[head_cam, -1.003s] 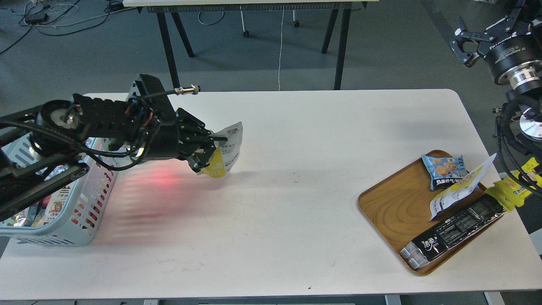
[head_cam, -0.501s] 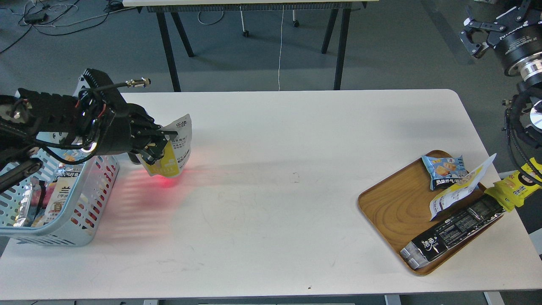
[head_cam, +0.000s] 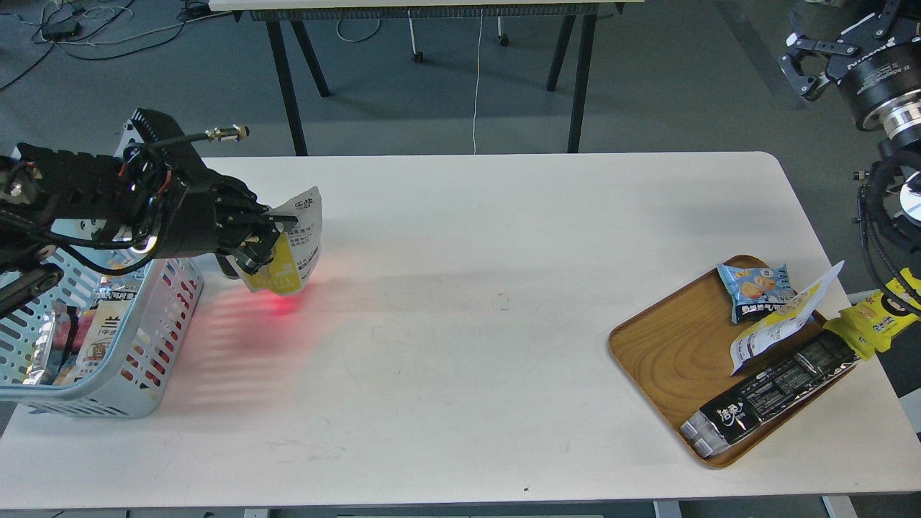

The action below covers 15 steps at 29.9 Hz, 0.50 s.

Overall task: Scan snack and place in basket
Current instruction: 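Hold the yellow bag over the red-lit scanner with the left gripper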

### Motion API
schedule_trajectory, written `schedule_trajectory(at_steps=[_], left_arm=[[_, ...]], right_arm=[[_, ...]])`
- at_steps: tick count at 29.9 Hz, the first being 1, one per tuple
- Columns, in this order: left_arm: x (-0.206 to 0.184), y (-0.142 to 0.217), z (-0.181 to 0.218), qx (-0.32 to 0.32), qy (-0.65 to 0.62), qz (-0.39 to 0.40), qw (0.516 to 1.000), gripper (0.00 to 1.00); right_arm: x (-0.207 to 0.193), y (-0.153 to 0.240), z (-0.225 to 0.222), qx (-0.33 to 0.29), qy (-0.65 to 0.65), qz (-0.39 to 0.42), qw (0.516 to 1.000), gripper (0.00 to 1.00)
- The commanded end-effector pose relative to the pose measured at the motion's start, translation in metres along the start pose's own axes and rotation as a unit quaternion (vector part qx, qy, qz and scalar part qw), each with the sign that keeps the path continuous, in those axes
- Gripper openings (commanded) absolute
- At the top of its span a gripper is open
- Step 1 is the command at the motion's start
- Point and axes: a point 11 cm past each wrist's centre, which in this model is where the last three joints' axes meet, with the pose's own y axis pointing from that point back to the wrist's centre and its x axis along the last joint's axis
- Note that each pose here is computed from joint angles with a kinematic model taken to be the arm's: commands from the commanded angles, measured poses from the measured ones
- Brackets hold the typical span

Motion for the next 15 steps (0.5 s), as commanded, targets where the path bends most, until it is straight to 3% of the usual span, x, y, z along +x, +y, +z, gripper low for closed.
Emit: schedule_trajectory(at_steps=[1,15], left_arm=[[0.003,0.002,-0.001,-0.002,-0.001,0.003,1.000,0.00],[0.016,0.007,-0.002,-0.010,-0.004,0.023,1.000,0.00]], right_arm=[[-0.001,0.000,0.000,0.001,-0.001,-0.001,1.000,0.99],[-0.005,0.000,0.007,-0.017,0.029,-0.015,0.999,0.99]])
